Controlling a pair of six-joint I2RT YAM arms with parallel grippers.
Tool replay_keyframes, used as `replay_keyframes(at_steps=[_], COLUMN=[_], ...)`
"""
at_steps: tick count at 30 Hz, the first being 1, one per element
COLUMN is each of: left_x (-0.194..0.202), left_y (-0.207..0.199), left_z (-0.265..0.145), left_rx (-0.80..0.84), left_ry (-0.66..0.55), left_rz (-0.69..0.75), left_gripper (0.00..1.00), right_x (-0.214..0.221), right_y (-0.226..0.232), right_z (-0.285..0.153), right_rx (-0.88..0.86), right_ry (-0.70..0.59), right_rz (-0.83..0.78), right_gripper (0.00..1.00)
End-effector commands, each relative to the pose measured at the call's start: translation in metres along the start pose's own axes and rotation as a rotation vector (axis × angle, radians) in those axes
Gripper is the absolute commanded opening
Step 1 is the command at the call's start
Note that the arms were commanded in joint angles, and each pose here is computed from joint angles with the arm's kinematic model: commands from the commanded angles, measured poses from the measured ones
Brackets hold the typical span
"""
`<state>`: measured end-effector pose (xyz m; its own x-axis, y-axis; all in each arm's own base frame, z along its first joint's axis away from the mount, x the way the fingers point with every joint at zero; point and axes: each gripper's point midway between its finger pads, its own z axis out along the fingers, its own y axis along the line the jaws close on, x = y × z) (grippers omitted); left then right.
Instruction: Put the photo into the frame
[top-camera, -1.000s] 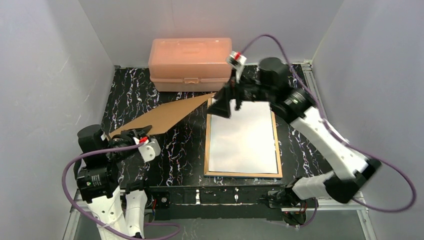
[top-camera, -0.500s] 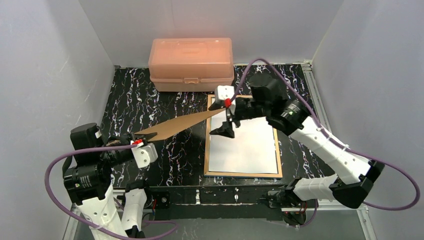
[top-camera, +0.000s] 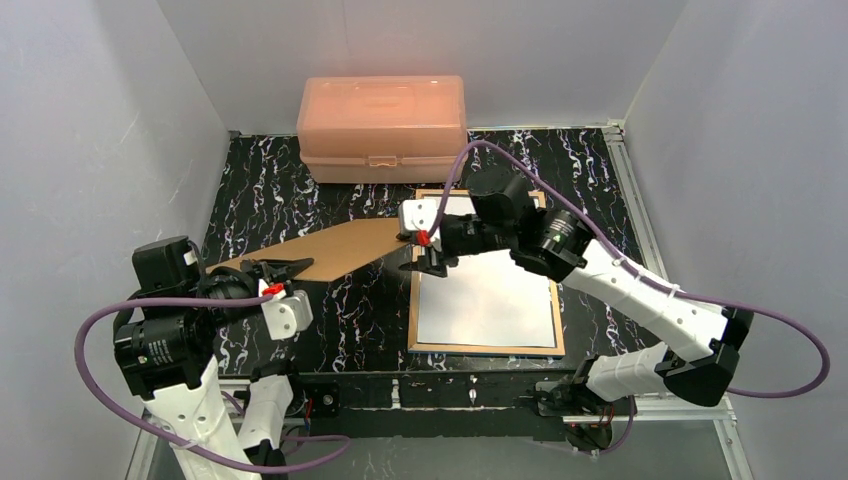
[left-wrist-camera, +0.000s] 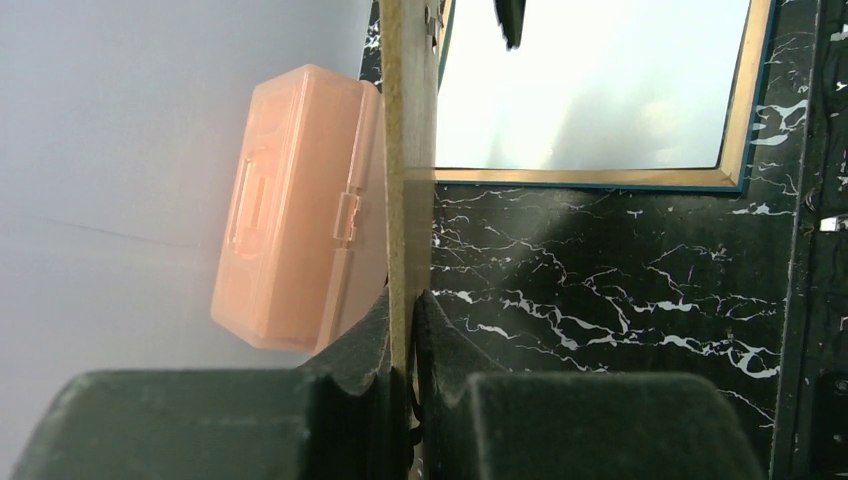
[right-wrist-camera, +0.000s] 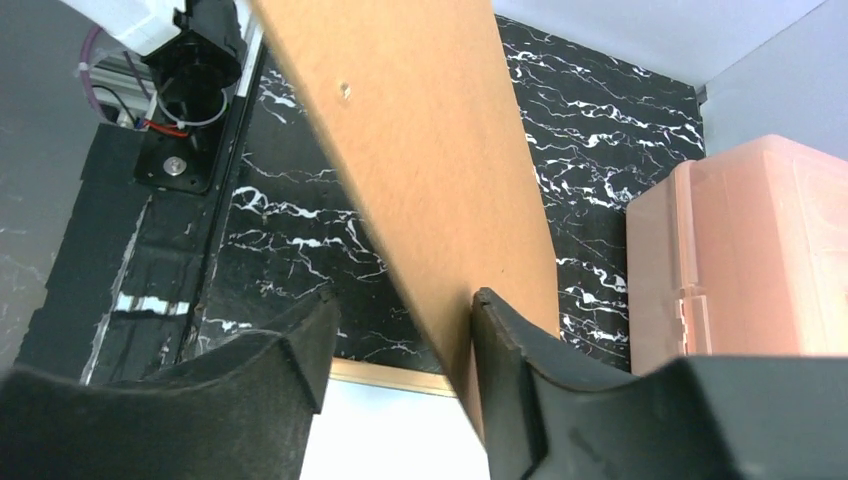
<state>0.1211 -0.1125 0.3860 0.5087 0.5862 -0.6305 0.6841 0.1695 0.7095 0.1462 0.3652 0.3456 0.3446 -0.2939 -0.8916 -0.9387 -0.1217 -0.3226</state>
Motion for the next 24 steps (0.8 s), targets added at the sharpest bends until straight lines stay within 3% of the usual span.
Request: replay_keyframes(at_steps=[1,7,10,12,18,22,24], left_x=[-0.031,-0.037,-0.040,-0.041,-0.048,-0.050,-0.049], left_y=[-0.022,-0.020,-0.013,-0.003,0.021,0.034,0.041], left_z=[-0.001,-0.002,-0.002,-0.001,-0.001,-0.001,-0.002], left_rx=[0.043,0.049,0.030,0.005,-0.043,-0.080,-0.101], left_ry=[-0.117,-0.136,-0.150,-0.165,-0.206,-0.216,-0.215], left_rz=[-0.093,-0.128,-0.171,-0.178,-0.214,-0.193,-0.190], left_gripper=[0.00,0.00,0.00,0.00,0.00,0.04,0.08], right_x=[-0.022,-0.031,-0.040,-0.045,-0.057,-0.060,-0.063], right_y=[-0.019,-0.023,-0.018,-0.013,0.001,0.011,0.016], right_z=[0.009,0.009,0.007,0.005,0.005,0.013,0.015], right_rx=[0.097,0.153,0.136,0.117,0.043,-0.041,-0.086], right_ry=[-0.057,-0.120,-0.162,-0.183,-0.229,-0.213,-0.205], right_rz=[-0.041,-0.039,-0.024,-0.005,0.126,0.226,0.266], right_gripper=[0.55,0.40,0.27,0.25,0.22,0.12,0.01])
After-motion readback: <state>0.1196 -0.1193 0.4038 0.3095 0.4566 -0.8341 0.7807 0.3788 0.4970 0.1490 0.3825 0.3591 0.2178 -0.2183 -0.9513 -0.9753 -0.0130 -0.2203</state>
